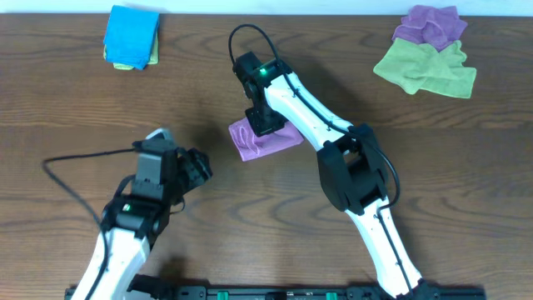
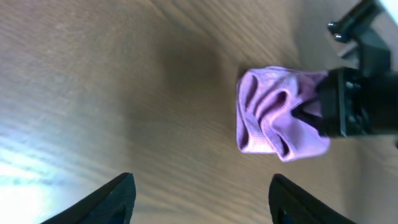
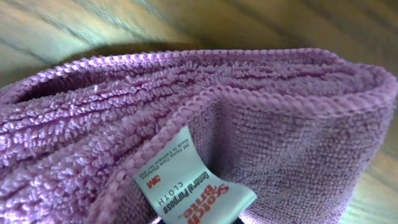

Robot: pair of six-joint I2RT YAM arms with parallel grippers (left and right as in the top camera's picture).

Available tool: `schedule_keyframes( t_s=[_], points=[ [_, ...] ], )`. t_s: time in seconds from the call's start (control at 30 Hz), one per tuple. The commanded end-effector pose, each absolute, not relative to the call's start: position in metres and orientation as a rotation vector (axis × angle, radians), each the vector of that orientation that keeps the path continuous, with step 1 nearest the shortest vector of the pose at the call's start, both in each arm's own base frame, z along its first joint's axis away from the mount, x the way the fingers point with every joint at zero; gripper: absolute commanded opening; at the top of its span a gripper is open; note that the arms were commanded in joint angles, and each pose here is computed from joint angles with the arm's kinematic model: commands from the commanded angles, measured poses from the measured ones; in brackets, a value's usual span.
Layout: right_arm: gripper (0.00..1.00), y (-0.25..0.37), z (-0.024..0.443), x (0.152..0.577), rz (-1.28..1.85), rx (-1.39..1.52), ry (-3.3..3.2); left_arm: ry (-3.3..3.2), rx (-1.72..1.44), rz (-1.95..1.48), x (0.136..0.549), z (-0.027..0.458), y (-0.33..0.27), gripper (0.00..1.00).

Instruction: Fold the cloth

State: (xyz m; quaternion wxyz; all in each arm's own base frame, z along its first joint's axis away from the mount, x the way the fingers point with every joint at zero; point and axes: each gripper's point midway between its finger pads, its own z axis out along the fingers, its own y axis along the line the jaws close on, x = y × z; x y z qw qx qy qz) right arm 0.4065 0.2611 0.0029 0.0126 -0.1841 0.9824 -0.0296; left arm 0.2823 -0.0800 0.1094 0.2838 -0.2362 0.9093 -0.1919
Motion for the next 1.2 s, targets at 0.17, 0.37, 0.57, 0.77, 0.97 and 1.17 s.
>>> schedule_keyframes(
  t_s=[0.17, 0.37, 0.57, 0.77, 0.97, 1.17],
  points=[
    [0.01, 0.255, 0.002, 0.4, -0.094, -0.643, 3.087, 2.492, -0.523, -0.633, 0.307, 0.084, -0.107, 0.74],
    [0.01, 0.262, 0.042, 0.406, -0.001, -0.678, 3.006, 2.467, -0.499, -0.675, 0.318, 0.083, -0.114, 0.76],
    [0.01, 0.262, 0.091, 0.41, 0.057, -0.665, 2.911, 2.448, -0.412, -0.721, 0.321, 0.09, -0.122, 0.76],
    [0.2, 0.247, 0.133, 0.413, 0.08, -0.681, 2.84, 2.478, -0.392, -0.702, 0.32, 0.08, -0.123, 0.77],
    [0.48, 0.218, 0.143, 0.421, 0.226, -0.677, 2.861, 2.519, -0.346, -0.741, 0.322, 0.063, -0.131, 0.78],
    [0.41, 0.188, 0.145, 0.429, 0.381, -0.615, 2.889, 2.486, -0.313, -0.796, 0.336, 0.057, -0.141, 0.79]
  ],
)
